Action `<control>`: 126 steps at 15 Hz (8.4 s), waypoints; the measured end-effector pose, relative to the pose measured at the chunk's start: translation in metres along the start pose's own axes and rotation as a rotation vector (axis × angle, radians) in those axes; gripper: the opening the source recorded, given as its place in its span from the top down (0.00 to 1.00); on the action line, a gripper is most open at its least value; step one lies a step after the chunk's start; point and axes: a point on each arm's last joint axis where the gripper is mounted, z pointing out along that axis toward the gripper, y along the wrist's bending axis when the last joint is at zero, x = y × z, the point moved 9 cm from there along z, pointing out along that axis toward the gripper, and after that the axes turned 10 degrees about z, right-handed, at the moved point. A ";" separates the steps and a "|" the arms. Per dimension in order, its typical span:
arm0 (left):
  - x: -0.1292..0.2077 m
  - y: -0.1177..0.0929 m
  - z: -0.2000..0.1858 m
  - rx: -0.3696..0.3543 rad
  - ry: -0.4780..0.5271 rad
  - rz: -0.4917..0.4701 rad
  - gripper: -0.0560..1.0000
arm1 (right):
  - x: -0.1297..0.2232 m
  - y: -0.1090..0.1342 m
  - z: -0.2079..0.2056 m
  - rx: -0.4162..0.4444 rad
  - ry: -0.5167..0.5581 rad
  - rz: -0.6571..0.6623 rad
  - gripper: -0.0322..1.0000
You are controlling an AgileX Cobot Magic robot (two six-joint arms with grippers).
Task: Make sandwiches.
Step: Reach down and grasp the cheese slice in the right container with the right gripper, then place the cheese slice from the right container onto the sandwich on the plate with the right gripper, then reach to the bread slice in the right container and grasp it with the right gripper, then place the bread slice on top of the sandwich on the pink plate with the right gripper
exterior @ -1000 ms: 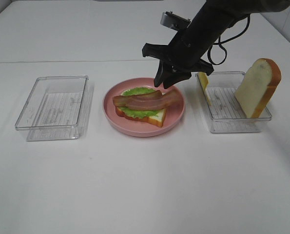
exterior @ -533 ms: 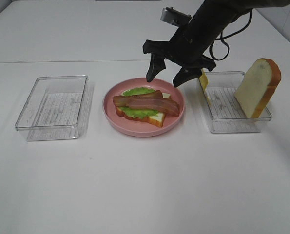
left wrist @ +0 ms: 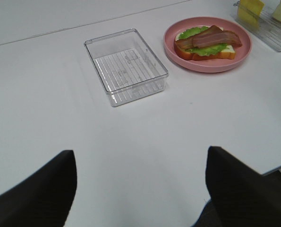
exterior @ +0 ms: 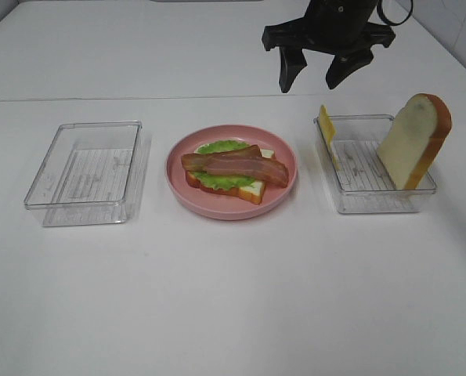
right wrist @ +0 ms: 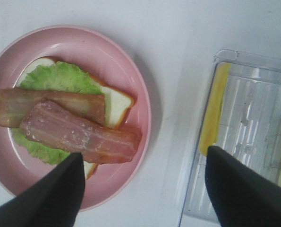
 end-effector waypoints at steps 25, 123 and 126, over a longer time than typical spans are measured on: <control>0.000 0.000 0.000 0.000 0.000 0.000 0.26 | -0.016 -0.066 0.098 0.057 0.023 0.140 0.97; 0.000 0.000 0.000 0.000 -0.001 0.000 0.26 | -0.005 0.013 -0.064 -0.546 0.034 0.108 0.77; 0.000 0.000 0.000 0.000 -0.001 0.000 0.26 | 0.003 0.050 -0.035 -0.596 0.018 0.162 0.77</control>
